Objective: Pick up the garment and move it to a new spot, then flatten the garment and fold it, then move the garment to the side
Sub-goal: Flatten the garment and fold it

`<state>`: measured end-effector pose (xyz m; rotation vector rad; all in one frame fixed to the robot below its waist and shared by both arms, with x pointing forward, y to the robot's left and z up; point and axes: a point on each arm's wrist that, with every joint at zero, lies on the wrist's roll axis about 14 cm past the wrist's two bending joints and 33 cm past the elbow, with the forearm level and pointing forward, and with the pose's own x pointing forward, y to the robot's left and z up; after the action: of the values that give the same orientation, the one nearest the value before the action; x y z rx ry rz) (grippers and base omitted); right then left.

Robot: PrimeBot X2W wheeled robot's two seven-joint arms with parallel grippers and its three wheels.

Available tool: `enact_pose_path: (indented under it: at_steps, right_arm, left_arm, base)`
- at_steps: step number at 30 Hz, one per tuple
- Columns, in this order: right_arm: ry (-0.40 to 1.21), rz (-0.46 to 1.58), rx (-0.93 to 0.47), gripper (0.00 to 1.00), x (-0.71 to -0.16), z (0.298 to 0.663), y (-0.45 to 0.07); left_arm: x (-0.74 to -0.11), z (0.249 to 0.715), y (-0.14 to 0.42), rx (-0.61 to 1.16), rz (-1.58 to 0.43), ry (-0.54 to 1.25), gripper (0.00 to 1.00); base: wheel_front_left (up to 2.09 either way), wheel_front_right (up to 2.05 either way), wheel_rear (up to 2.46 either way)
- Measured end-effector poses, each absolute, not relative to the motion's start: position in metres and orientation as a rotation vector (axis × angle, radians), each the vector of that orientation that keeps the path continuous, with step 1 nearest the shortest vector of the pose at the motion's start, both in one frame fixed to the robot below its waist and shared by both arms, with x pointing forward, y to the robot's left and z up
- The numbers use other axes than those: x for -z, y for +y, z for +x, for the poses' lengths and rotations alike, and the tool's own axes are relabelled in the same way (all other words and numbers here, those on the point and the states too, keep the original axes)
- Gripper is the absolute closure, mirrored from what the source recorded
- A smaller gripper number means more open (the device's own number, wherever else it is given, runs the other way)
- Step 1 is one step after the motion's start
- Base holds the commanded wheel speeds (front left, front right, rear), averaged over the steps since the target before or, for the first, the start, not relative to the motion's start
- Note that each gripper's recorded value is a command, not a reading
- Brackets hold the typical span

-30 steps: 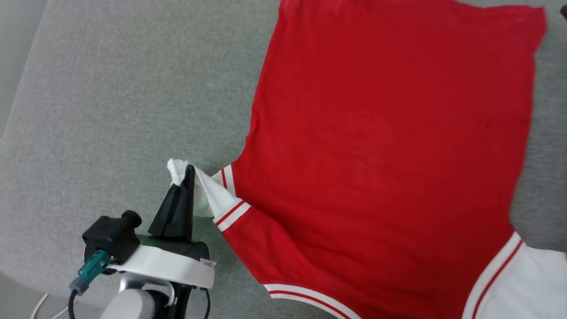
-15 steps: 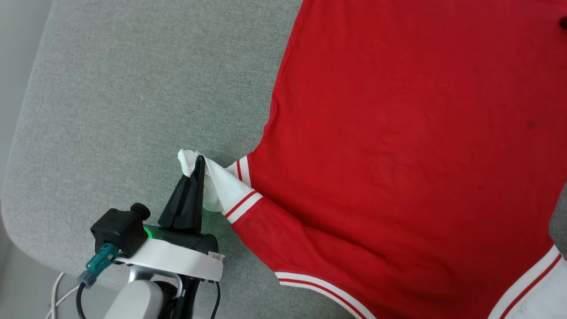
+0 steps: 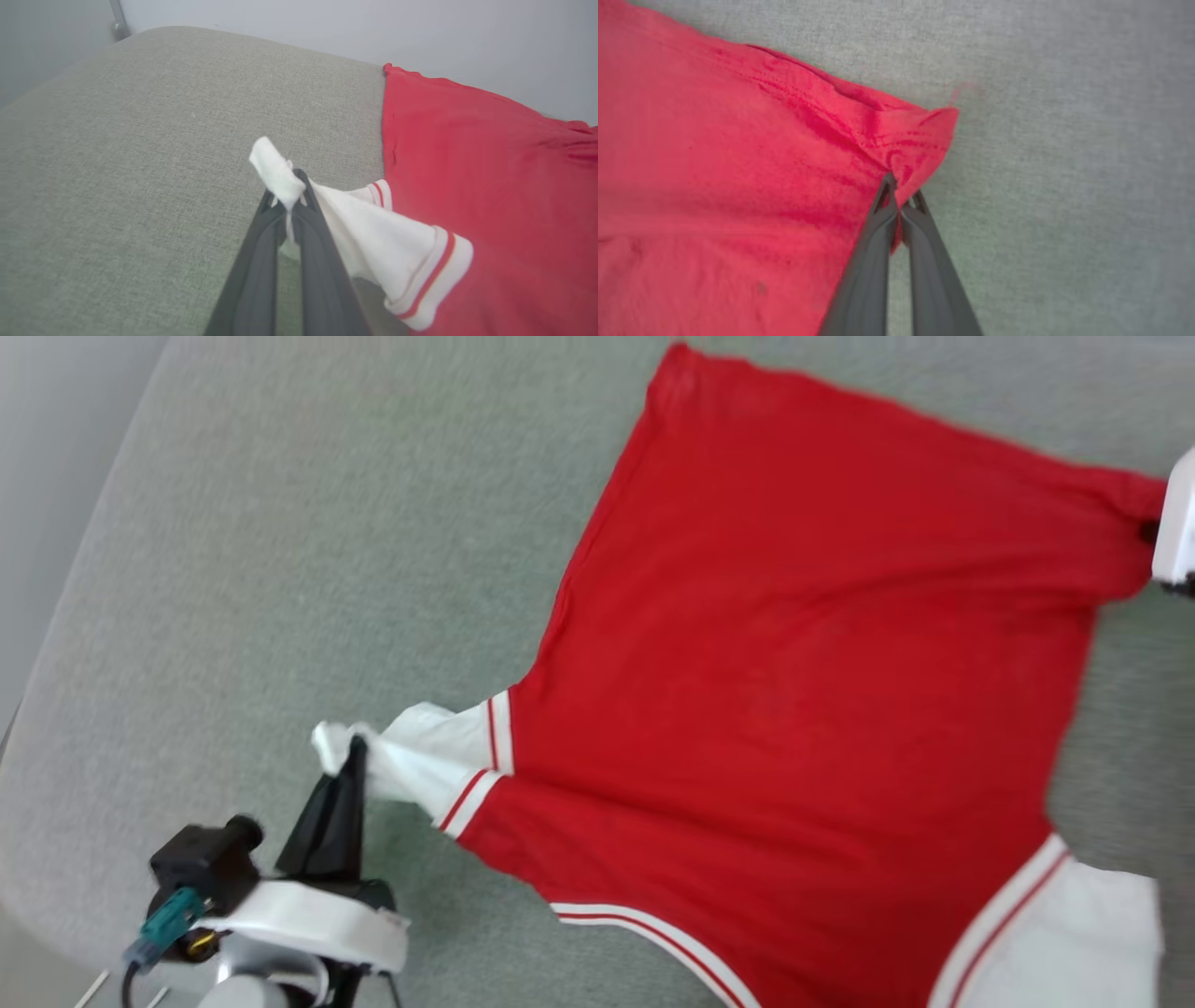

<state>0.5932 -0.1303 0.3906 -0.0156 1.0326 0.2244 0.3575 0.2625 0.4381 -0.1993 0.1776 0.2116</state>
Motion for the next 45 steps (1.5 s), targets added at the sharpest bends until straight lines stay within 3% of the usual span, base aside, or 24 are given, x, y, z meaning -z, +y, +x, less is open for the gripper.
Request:
enact_pose_path:
  at_steps: [10, 18, 23, 28, 29, 30, 31, 36, 45]
  right_arm:
    - [0.960, -0.008, -0.161, 1.00, -0.417, 0.501, -0.206]
    - [0.965, 0.092, -0.028, 1.00, -0.409, 0.379, -0.263]
    - [1.023, 0.234, 0.080, 1.00, -0.385, 0.296, -0.273]
    - [1.093, 0.473, 0.142, 1.00, -0.354, 0.234, -0.244]
    - [1.096, 0.486, 0.148, 0.83, -0.351, 0.228, -0.241]
    - [1.094, 0.506, 0.157, 0.56, -0.348, 0.225, -0.240]
    - [1.074, 0.538, 0.164, 0.00, -0.347, 0.226, -0.238]
    - [0.851, 0.531, 0.200, 0.00, -0.360, 0.255, -0.245]
    - [0.260, 0.344, 0.150, 0.00, -0.454, 0.371, -0.265]
  left_arm:
    - [-0.441, 0.350, 0.263, -0.182, -0.197, 0.218, 1.00]
    - [-0.444, 0.349, 0.245, -0.097, -0.200, 0.249, 1.00]
    - [-0.445, 0.350, 0.235, -0.065, -0.203, 0.258, 1.00]
    - [-0.444, 0.354, 0.228, -0.038, -0.203, 0.265, 1.00]
    - [-0.443, 0.354, 0.227, -0.035, -0.201, 0.267, 1.00]
    - [-0.442, 0.354, 0.226, -0.033, -0.201, 0.270, 1.00]
    - [-0.442, 0.355, 0.224, -0.028, -0.202, 0.273, 1.00]
    - [-0.449, 0.361, 0.216, -0.005, -0.195, 0.256, 1.00]
    - [-0.464, 0.374, 0.206, 0.020, -0.186, 0.211, 1.00]
  base:
    - [0.00, 0.00, 0.00]
    - [0.00, 0.00, 0.00]
    - [0.00, 0.00, 0.00]
    - [0.00, 0.00, 0.00]
    - [0.00, 0.00, 0.00]
    - [0.00, 0.00, 0.00]
    - [0.00, 0.00, 0.00]
    - [0.00, 0.00, 0.00]
    - [0.00, 0.00, 0.00]
